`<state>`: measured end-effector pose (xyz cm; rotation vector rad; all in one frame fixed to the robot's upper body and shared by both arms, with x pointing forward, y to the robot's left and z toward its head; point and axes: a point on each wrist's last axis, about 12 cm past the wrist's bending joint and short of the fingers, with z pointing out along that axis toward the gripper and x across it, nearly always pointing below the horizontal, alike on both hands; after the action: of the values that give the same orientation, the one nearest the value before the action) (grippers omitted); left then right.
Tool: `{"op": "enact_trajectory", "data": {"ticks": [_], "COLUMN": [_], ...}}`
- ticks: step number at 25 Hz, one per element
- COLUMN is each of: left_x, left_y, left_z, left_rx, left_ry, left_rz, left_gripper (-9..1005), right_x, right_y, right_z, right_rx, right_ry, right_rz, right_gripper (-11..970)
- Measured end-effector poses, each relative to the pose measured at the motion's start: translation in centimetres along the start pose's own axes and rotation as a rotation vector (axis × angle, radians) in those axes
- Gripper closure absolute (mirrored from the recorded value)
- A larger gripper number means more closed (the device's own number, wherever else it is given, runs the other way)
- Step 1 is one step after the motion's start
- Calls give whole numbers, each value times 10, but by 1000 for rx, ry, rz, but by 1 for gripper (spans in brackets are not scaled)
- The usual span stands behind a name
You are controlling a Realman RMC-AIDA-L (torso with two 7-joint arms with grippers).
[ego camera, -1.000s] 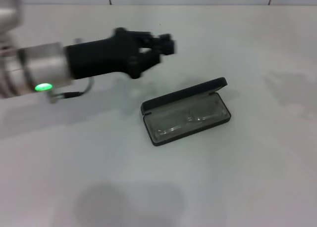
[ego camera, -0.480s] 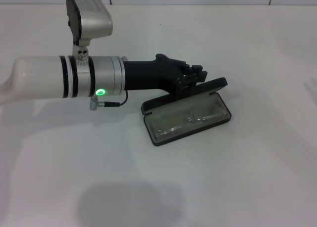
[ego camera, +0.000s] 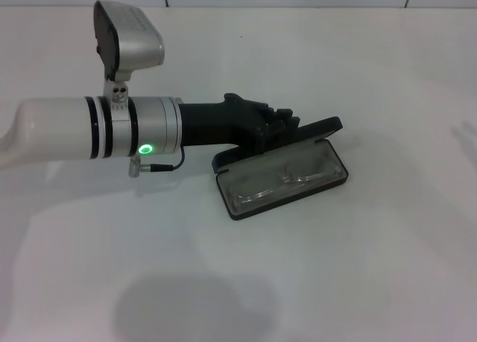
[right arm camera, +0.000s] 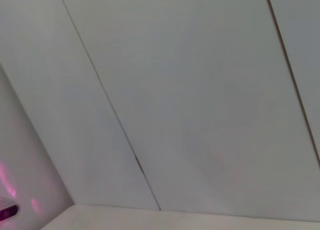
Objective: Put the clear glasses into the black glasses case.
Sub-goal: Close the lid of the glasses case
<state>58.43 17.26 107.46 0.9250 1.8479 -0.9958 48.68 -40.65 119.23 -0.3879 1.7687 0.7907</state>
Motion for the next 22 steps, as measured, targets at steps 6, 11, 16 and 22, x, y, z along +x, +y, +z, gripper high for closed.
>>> {"op": "enact_trajectory", "data": {"ticks": [6, 11, 16, 22], "left_x": [4, 8, 11, 17], "left_y": [-1, -3, -6, -14], "left_z": [0, 0, 1, 3], "left_rx": [2, 16, 36, 90], "left_ry": [17, 45, 63, 98], "left_rz": [-5, -7, 2, 28], "left_gripper": [836, 836, 836, 835], "right_x": [3, 7, 10, 12], "right_y": [3, 2, 2, 1], "right_z": [4, 5, 6, 6], "right_rx": [-31, -39, -48, -50], "right_ry": [18, 17, 17, 16], "right_rz": [6, 23, 32, 39], "right_gripper": [778, 777, 759, 732]}}
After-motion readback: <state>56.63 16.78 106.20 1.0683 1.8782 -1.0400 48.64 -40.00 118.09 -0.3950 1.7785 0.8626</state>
